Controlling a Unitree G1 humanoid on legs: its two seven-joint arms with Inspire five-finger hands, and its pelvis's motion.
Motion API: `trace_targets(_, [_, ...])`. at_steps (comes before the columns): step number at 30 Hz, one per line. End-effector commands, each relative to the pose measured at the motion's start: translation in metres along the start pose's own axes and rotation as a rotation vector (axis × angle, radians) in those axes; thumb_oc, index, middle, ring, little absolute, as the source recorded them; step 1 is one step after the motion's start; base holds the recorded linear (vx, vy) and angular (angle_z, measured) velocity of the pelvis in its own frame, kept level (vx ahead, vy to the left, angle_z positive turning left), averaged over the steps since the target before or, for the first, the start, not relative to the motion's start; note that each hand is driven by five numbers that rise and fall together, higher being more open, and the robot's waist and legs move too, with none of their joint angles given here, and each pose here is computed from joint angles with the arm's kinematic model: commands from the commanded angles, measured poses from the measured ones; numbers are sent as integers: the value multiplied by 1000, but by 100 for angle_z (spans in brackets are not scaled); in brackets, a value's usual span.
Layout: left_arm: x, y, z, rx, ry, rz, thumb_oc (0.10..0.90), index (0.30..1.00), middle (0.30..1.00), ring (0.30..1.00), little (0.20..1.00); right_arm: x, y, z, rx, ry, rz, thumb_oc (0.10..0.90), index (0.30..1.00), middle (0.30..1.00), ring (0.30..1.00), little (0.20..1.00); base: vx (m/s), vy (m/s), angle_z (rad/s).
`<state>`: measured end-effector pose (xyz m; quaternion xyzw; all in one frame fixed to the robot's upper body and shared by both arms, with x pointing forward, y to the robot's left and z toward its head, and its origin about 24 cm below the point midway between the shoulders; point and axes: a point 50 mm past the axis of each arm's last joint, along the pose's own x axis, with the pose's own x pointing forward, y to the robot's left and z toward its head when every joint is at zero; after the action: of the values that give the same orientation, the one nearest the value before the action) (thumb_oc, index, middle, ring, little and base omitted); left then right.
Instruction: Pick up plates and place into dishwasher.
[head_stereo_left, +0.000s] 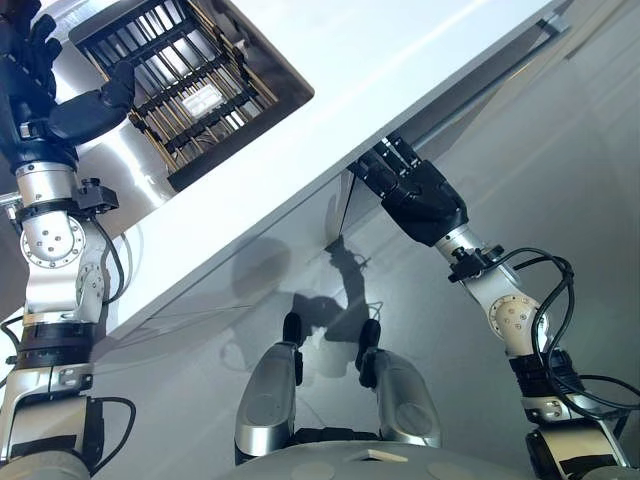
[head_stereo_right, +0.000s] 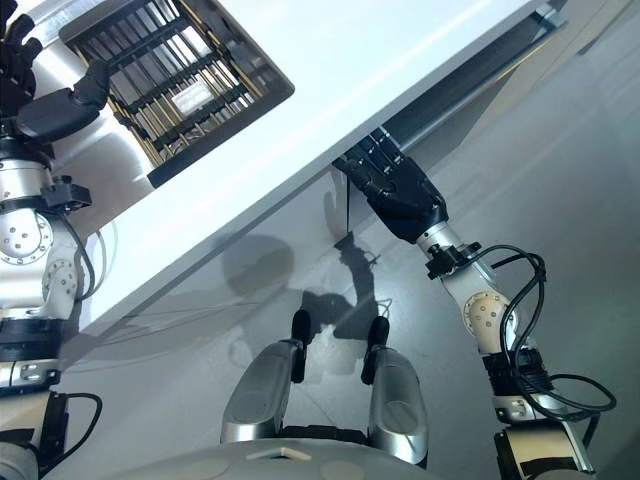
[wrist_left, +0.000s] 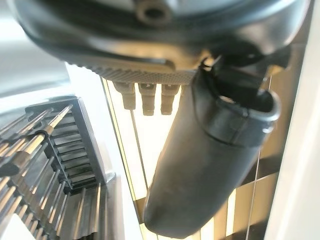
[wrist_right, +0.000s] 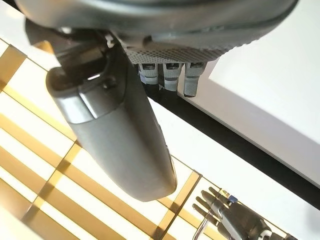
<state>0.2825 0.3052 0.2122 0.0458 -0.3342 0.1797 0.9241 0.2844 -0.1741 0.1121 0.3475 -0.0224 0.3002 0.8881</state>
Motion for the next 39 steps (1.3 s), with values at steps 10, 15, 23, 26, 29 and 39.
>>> trace_targets(10, [-46, -3, -32, -42, 111, -19, 800, 900, 900, 900, 900, 14, 55, 45, -129, -306, 343, 800, 900, 900, 900, 900, -13, 4, 4])
trace_targets(15, [-55, -2, -39, -99, 139, -1, 800, 900, 900, 900, 900, 1, 34, 49, -126, -357, 208, 800, 900, 900, 900, 900, -7, -1, 0])
trace_targets(23, [-68, 5, -41, -83, 141, 44, 800, 900, 900, 900, 900, -58, -40, 42, -264, -378, -392, 800, 900, 900, 900, 900, -15, 2, -6])
trace_targets(26, [-69, 5, -41, -82, 142, 60, 800, 900, 900, 900, 900, -74, -56, 39, -341, -350, -543, 800, 900, 900, 900, 900, -2, 2, -11])
trace_targets(29, [-67, 5, -41, -78, 143, 72, 800, 900, 900, 900, 900, -89, -70, 38, -441, -314, -706, 800, 900, 900, 900, 900, 2, 1, -6])
trace_targets(39, [-63, 12, -39, -55, 146, 98, 800, 900, 900, 900, 900, -130, -91, 37, -575, -294, -1022, 800, 900, 900, 900, 900, 16, 8, -16])
